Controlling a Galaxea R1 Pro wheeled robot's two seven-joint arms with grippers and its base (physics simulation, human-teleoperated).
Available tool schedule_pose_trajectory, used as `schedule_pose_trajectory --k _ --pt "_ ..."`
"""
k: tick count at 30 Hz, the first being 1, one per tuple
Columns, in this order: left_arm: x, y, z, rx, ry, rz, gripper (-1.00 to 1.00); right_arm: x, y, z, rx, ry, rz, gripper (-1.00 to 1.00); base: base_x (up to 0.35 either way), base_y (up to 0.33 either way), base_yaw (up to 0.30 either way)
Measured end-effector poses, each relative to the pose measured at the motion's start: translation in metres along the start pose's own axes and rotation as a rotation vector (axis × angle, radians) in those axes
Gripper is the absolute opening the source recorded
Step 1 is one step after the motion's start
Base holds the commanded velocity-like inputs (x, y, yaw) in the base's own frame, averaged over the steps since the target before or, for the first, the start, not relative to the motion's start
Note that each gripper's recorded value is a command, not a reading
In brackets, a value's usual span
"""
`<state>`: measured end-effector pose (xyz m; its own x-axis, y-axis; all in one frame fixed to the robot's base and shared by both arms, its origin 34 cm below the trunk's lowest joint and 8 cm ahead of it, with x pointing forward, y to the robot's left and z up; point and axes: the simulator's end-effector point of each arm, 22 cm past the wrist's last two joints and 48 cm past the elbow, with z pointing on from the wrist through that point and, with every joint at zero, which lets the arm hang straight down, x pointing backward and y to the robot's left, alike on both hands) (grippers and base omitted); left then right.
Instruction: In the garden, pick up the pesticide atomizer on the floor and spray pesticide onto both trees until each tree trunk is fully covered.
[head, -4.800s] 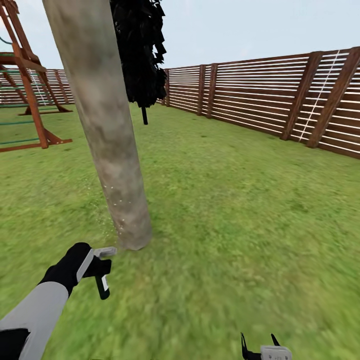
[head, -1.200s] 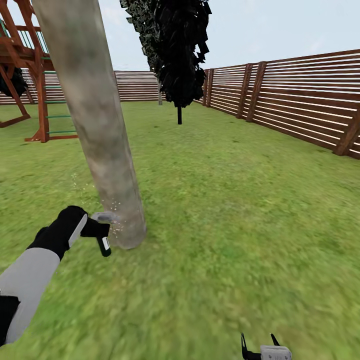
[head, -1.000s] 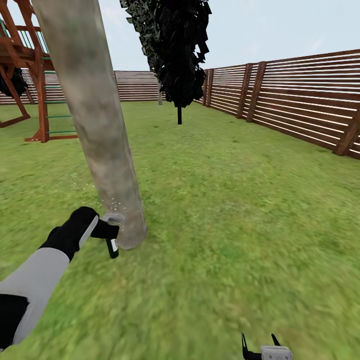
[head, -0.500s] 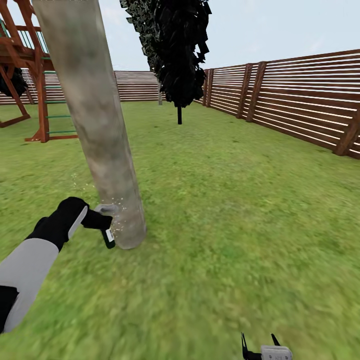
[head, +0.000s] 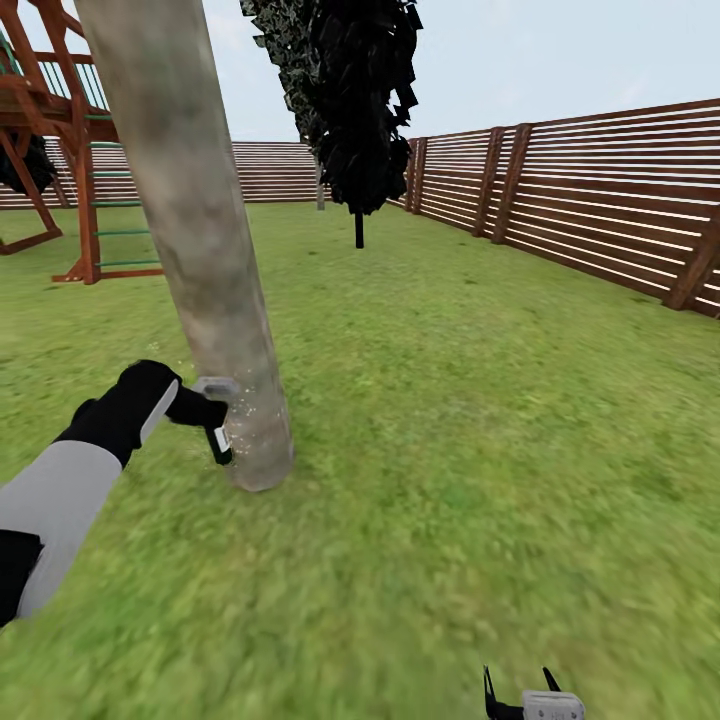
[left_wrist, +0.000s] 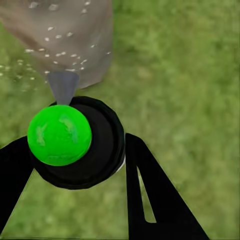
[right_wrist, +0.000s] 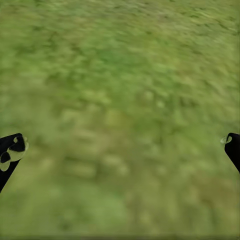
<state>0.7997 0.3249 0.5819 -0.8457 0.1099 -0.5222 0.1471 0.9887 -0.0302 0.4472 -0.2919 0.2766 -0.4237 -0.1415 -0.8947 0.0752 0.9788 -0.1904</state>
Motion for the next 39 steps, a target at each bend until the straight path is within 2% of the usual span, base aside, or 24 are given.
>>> schedule_pose_trajectory --k 4,12,16,18,20,24,26,29,30,32,35,39 --pt "0.003 0.018 -0.003 -0.022 0.005 -0.015 -1.00 0.000 0.000 0.000 0.000 0.000 0.000 1.00 0.000 0.000 0.000" --pt "0.000 0.022 -0.007 -0.029 -0.005 -0.012 -1.00 0.000 0.000 0.000 0.000 0.000 0.000 1.00 -0.131 0.031 0.000" --pt "-0.021 -0.012 -0.010 0.019 -0.038 0.009 -1.00 0.000 0.000 0.000 0.000 0.000 0.000 1.00 -0.002 0.001 0.000" --pt "-0.026 -0.013 -0.012 0.014 -0.045 0.016 -1.00 0.000 0.000 0.000 0.000 0.000 0.000 1.00 0.000 0.000 0.000" --pt "-0.027 -0.003 -0.015 -0.001 -0.047 0.011 -1.00 0.000 0.000 0.000 0.000 0.000 0.000 1.00 0.000 0.000 0.000" --pt "-0.017 0.037 -0.021 -0.056 -0.032 -0.015 -1.00 0.000 0.000 0.000 0.000 0.000 0.000 1.00 0.000 0.000 0.000" --pt "-0.016 0.032 -0.019 -0.041 -0.031 -0.018 -1.00 0.000 0.000 0.000 0.000 -0.001 0.000 1.00 0.000 0.000 0.000" --pt "-0.027 0.000 -0.016 0.004 -0.047 0.000 -1.00 0.000 0.000 0.000 0.001 0.000 0.000 1.00 0.000 0.000 0.000" --pt "-0.028 0.000 -0.017 -0.001 -0.050 0.005 -1.00 0.000 0.000 0.000 0.000 0.000 0.000 1.00 0.000 0.000 0.000" --pt "-0.026 0.008 -0.018 -0.016 -0.047 0.003 -1.00 0.000 0.000 0.000 0.000 0.000 0.000 1.00 0.000 0.000 0.000" --pt "-0.019 0.043 -0.024 -0.066 -0.039 -0.016 -1.00 0.000 0.000 0.000 0.000 0.000 0.000 1.00 0.000 0.000 0.000" --pt "-0.006 0.051 -0.020 -0.070 -0.018 -0.028 -1.00 0.000 0.000 0.000 0.000 0.000 0.000 1.00 0.000 0.000 0.000"
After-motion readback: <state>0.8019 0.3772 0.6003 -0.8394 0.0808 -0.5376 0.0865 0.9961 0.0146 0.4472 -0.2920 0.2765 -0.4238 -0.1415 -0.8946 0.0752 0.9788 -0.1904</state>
